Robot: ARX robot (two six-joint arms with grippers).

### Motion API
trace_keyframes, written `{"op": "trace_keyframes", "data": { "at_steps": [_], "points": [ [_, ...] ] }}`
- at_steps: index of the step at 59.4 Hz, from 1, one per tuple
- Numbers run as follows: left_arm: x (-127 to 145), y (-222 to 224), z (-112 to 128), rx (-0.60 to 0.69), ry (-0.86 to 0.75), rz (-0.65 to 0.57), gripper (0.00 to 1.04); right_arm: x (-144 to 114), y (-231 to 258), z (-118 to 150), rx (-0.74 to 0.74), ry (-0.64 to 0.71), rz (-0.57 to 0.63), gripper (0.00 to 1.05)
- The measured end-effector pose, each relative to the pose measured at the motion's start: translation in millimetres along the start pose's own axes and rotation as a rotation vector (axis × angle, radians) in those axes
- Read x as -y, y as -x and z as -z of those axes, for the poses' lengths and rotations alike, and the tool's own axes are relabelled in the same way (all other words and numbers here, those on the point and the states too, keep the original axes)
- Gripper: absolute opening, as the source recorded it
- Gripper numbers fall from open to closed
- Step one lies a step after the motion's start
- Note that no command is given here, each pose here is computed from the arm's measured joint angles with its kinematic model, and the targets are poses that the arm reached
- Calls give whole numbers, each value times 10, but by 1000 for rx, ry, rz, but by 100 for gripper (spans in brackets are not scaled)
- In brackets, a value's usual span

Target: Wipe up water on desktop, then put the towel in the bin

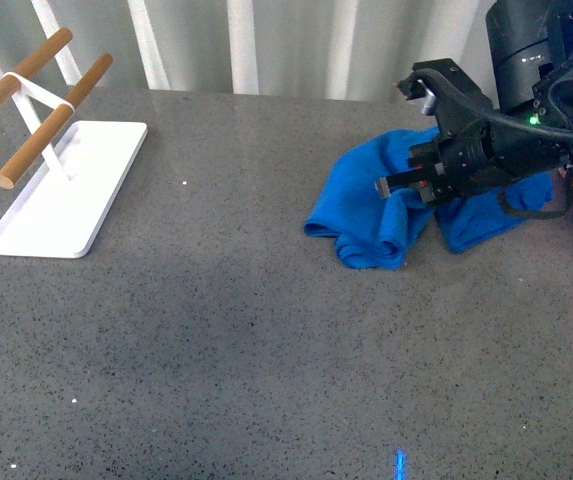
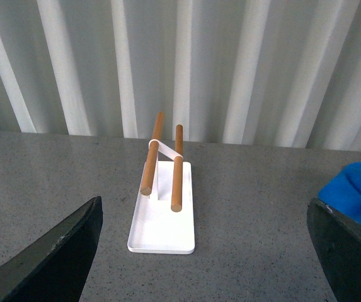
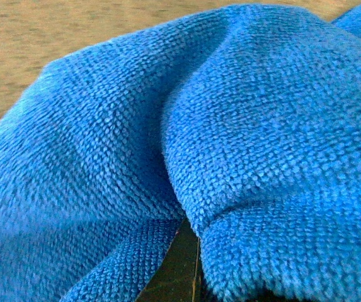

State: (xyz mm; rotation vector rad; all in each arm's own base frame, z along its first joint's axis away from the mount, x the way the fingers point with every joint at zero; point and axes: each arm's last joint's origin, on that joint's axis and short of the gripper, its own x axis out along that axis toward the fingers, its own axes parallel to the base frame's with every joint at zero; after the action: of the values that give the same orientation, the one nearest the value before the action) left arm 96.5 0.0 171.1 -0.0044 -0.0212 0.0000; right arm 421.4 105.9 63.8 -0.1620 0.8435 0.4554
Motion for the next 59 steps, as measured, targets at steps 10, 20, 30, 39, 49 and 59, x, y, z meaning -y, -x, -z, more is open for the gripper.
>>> {"op": "trace_keyframes", "data": {
  "at_steps": [10, 20, 30, 39, 49, 59],
  "points": [
    [0, 0, 0, 0, 0, 0, 98, -254, 40, 91, -31, 39, -168, 3],
    [0, 0, 0, 0, 0, 0, 98, -401, 257, 376, -85, 35, -296, 3],
    [0, 0, 0, 0, 0, 0, 98, -544, 665, 832, -240, 87, -303, 3],
    [0, 0, 0, 0, 0, 0, 98, -577, 969, 932, -253, 182, -293, 3],
    [0, 0, 0, 0, 0, 0, 98, -464, 1248, 896, -213, 282, -227, 3],
    [0, 0, 0, 0, 0, 0, 98, -322, 1411, 895, -202, 373, -176, 3]
  ]
}}
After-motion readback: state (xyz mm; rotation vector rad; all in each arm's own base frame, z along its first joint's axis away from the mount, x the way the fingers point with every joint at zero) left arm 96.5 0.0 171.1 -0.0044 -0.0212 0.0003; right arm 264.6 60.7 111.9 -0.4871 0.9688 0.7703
